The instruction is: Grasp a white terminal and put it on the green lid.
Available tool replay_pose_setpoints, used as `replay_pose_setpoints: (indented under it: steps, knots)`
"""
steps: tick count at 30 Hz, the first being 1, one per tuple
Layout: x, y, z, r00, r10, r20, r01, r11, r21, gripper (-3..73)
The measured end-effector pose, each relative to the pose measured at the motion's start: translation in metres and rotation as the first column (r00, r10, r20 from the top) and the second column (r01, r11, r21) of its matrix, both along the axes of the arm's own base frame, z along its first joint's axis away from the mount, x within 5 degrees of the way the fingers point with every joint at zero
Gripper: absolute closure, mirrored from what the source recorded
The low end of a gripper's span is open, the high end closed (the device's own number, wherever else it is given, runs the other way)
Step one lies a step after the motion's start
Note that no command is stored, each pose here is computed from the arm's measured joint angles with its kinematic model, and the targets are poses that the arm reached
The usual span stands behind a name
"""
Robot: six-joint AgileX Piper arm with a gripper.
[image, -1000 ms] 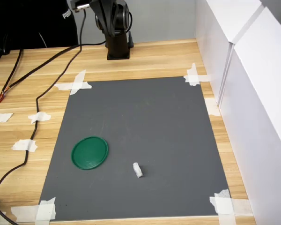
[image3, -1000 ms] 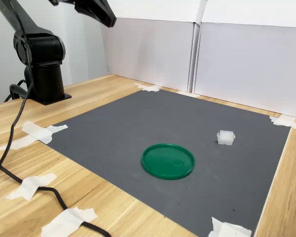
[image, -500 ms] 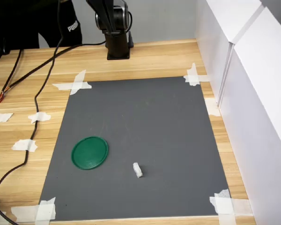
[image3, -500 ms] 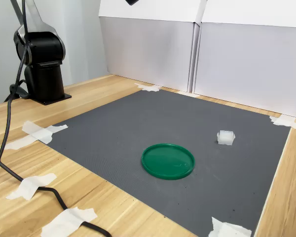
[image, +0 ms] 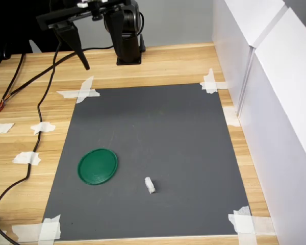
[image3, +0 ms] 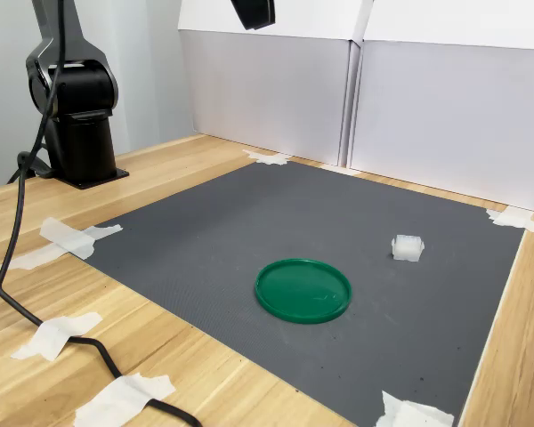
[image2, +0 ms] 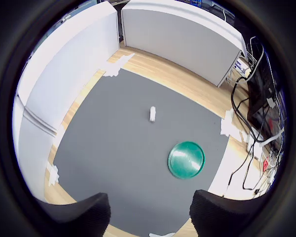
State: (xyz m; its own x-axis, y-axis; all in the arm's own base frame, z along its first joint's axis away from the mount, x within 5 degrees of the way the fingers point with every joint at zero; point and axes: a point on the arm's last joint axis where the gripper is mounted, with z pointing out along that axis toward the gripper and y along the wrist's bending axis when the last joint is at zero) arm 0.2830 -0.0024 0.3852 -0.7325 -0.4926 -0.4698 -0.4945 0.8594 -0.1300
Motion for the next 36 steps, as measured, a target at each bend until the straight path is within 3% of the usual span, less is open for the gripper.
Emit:
replay_pose_setpoints:
  steps: [7, 14, 21, 29, 36]
  knots:
    - [0.026, -0.002, 0.014, 0.999, 0.001, 0.051, 0.000, 1.000, -0.009, -2.0]
    - [0.053, -0.004, 0.006, 1.000, -0.015, 0.025, 0.015, 1.000, -0.014, -2.0]
    - [0.091, 0.015, -0.015, 1.000, -0.014, -0.013, 0.012, 0.990, -0.141, -0.1]
    - [0.118, 0.036, -0.042, 0.997, 0.019, -0.075, -0.021, 0.999, -0.028, 4.4]
    - [0.135, 0.043, -0.077, 0.988, 0.032, -0.154, -0.039, 0.998, -0.044, 6.4]
